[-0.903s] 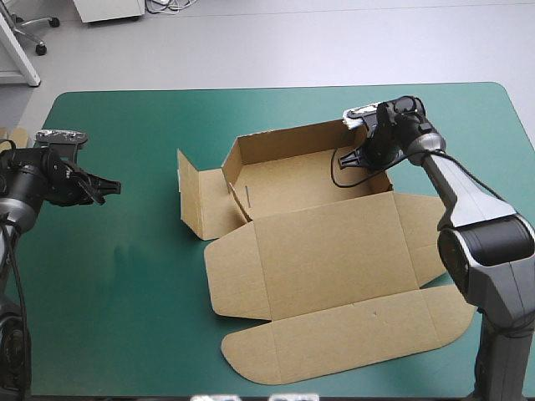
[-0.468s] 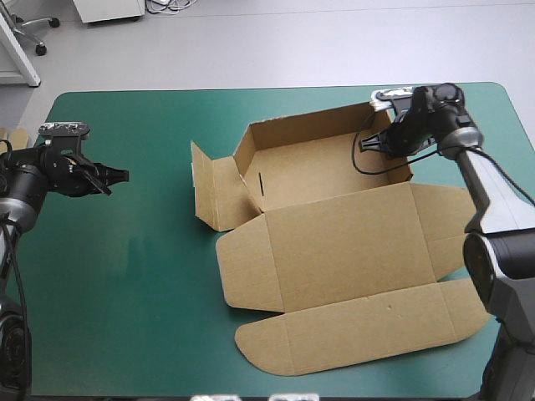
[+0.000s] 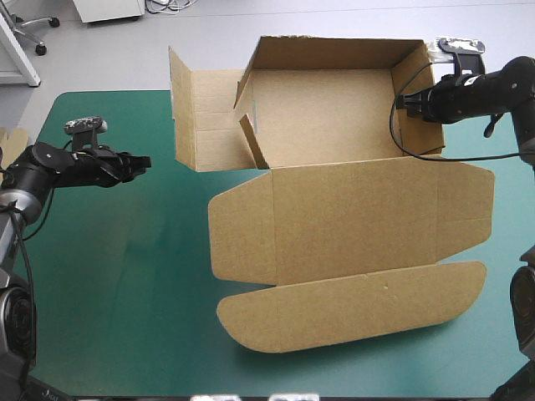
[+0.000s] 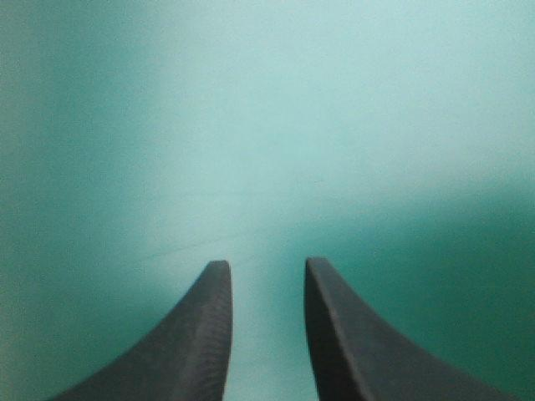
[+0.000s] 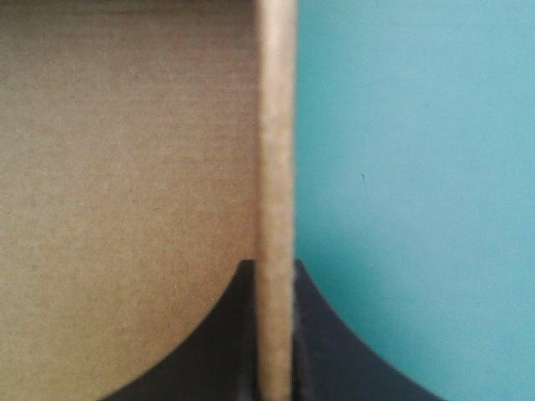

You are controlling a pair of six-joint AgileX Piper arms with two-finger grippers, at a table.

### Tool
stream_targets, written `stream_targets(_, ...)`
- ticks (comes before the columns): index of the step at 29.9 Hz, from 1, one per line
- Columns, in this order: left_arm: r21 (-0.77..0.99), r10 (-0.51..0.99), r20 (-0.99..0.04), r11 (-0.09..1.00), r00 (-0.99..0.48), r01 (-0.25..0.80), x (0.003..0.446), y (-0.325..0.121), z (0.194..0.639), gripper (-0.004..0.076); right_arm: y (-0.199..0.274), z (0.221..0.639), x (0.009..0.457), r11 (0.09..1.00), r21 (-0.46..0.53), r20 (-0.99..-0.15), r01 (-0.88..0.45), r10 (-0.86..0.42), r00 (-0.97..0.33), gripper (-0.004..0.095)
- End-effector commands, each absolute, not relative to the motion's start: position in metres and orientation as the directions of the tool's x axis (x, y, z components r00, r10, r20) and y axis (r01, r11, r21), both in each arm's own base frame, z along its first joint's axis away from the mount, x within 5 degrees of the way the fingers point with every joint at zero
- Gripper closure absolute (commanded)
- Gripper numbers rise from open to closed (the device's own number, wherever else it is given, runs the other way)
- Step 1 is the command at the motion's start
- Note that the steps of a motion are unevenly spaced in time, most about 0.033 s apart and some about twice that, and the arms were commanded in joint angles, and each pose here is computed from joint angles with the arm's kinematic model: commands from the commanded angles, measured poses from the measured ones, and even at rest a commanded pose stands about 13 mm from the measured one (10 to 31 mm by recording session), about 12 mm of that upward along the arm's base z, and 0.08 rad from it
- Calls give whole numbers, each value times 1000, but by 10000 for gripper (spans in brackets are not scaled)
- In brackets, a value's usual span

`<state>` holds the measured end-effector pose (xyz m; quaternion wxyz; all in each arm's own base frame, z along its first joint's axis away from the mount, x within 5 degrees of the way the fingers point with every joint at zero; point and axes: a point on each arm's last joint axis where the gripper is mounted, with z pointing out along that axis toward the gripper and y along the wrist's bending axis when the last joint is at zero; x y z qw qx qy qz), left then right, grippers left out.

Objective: Fold the box

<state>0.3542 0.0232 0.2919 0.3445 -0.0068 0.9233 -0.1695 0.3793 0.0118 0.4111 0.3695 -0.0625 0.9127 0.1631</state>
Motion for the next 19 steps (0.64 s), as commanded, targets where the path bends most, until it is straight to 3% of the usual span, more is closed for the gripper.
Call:
stream_targets(1, -502, -240, -707, 833, -665, 233, 360, 5, 320, 508, 17, 442, 363, 921, 276, -766, -276, 37, -642, 941)
stream_targets(6, -653, -308, -669, 680, -677, 335, 363, -12, 323, 508, 17, 442, 364, 919, 281, -765, -275, 42, -643, 941)
stream_targets(12, -708, -292, -661, 547, -691, 445, 363, -52, 326, 508, 17, 442, 365, 920, 285, -768, -268, 52, -638, 941)
stream_targets(19, -768, -390, -635, 416, -667, 487, 364, -72, 340, 508, 16, 436, 370, 923, 283, -758, -261, 48, -651, 941)
